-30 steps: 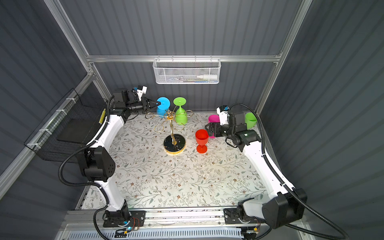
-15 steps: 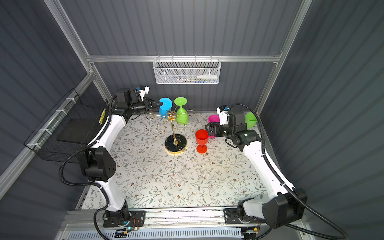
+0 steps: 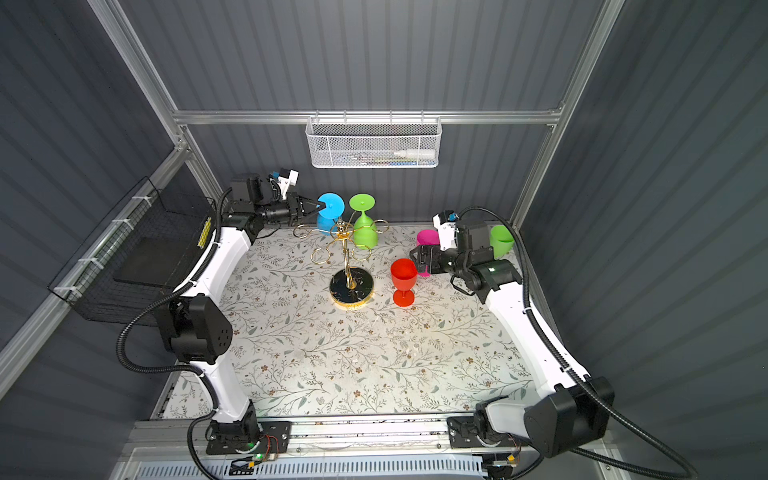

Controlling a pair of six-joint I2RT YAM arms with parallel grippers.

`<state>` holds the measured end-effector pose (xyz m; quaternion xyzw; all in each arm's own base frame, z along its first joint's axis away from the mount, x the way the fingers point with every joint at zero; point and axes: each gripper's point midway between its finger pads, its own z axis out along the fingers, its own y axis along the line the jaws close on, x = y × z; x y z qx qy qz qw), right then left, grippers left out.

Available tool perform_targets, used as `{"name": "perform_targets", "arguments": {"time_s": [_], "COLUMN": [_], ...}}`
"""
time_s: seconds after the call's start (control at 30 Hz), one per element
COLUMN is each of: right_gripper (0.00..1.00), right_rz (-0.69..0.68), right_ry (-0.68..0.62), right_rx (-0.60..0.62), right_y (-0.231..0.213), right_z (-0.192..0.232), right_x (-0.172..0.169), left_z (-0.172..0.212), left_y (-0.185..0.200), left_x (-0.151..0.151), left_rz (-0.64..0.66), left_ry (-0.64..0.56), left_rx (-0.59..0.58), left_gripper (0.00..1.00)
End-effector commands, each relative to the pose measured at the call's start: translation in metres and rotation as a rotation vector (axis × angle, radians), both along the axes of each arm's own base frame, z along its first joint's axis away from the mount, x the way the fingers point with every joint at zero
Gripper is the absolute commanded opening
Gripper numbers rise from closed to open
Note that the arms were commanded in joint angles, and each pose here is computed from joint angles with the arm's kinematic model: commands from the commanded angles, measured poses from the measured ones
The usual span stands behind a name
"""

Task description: Take the wine glass off the wine glass rack

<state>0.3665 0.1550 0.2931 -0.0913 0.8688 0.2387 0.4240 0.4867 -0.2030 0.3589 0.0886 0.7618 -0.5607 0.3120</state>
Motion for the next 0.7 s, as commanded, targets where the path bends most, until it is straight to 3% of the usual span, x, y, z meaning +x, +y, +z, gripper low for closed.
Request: {"name": "perform_targets", "arguments": {"time_s": [0.0, 0.4, 0.67], "right_gripper": [0.88, 0.88, 0.88], "right_rz": [0.001, -0.007, -0.009], "right_ry": [0.001, 0.007, 0.002], "right_rx": [-0.01, -0.011, -0.018], "right_y": [-0.0023, -0.0046, -0.0057], "right_z": [-0.0024, -0.0048, -0.0045], "right_x": [-0.0016, -0.0062, -0.0066], "left_z": [0.0135, 0.0198, 0.0165], "left_y": [-0.0039, 0.0031, 0.0018], "left_x": [0.0071, 0.0143, 0.01], "left_rz": [-0.007, 0.063, 0.039], "left_ry": [-0.052, -0.087, -0.059], "left_rx": [-0.018, -0.008, 0.0], "left_gripper": [0.0, 0.0, 0.0]}}
